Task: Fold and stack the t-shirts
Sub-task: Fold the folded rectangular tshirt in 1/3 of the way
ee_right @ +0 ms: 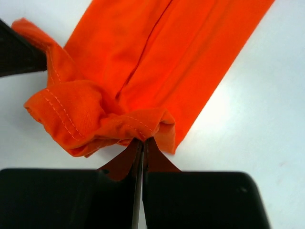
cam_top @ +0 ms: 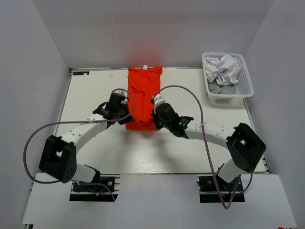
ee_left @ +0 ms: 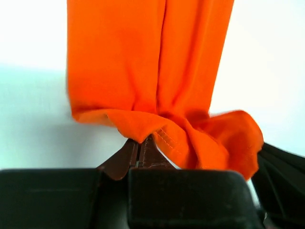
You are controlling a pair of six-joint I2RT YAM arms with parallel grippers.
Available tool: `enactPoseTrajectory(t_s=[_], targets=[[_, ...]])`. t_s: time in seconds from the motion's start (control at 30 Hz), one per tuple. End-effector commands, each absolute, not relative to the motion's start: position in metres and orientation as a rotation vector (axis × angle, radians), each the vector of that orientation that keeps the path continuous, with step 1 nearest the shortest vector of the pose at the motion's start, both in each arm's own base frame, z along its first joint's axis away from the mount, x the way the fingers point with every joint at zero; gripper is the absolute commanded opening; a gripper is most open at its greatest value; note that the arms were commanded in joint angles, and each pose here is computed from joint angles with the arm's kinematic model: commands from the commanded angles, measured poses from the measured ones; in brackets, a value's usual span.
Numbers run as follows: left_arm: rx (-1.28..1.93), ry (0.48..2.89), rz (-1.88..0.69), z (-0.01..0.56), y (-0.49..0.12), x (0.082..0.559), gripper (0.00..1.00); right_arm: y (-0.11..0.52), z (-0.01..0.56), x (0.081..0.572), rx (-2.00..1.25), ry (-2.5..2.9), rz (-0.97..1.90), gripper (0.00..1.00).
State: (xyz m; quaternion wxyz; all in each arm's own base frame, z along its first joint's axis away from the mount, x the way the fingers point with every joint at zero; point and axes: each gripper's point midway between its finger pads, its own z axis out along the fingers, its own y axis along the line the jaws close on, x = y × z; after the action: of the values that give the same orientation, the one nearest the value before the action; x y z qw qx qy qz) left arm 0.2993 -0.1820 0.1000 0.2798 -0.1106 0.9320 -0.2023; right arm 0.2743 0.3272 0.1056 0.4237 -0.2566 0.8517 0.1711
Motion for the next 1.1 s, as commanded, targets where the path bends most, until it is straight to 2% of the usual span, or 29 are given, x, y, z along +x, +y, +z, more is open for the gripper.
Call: enactPoseTrajectory(t_s=[0.0,0.13,0.17,0.27,0.3,0.47,0.77,0.93,0.97,1.0,1.03,1.07], targets=[[-0.342,2.349,-0.449,0.137,-0.177,0.354,0.0,0.33,0.139,0.325,-0.535,2.017,0.367,0.0],[-0.345,2.35,-0.388,0.142,-0.178,0.394,0.0,0.327,0.161,0.376,-0.472,1.992,0.31,0.0],[-0.359,2.372,-0.369,0.131,-0.177,0.403,0.0,0.332,0.154,0.378,-0.504,2.002,0.323,0.0],[-0.35,2.336,-0.385,0.144,-0.181,0.43,0.0,0.34,0.167,0.401,-0.498,1.98,0.342,0.0],[-0.347,2.357,-0.375,0.134,-0.18,0.436,0.0,0.341,0.151,0.405,-0.509,2.007,0.325,0.0],[-0.314,2.348,-0.427,0.131,-0.186,0.456,0.0,0.337,0.145,0.438,-0.466,2.026,0.309,0.0],[-0.238,2.371,-0.447,0.114,-0.19,0.485,0.0,0.349,0.128,0.464,-0.485,2.064,0.38,0.0],[-0.248,2.362,-0.446,0.108,-0.19,0.5,0.0,0.347,0.097,0.477,-0.49,2.141,0.382,0.0],[-0.25,2.372,-0.441,0.101,-0.191,0.502,0.01,0.348,0.098,0.481,-0.491,2.14,0.385,0.0],[-0.262,2.369,-0.437,0.101,-0.186,0.507,0.1,0.347,0.099,0.484,-0.486,2.139,0.383,0.02],[-0.265,2.345,-0.432,0.109,-0.186,0.513,0.28,0.347,0.098,0.489,-0.475,2.138,0.38,0.09],[-0.265,2.341,-0.423,0.105,-0.182,0.52,0.33,0.345,0.098,0.492,-0.47,2.133,0.374,0.18]])
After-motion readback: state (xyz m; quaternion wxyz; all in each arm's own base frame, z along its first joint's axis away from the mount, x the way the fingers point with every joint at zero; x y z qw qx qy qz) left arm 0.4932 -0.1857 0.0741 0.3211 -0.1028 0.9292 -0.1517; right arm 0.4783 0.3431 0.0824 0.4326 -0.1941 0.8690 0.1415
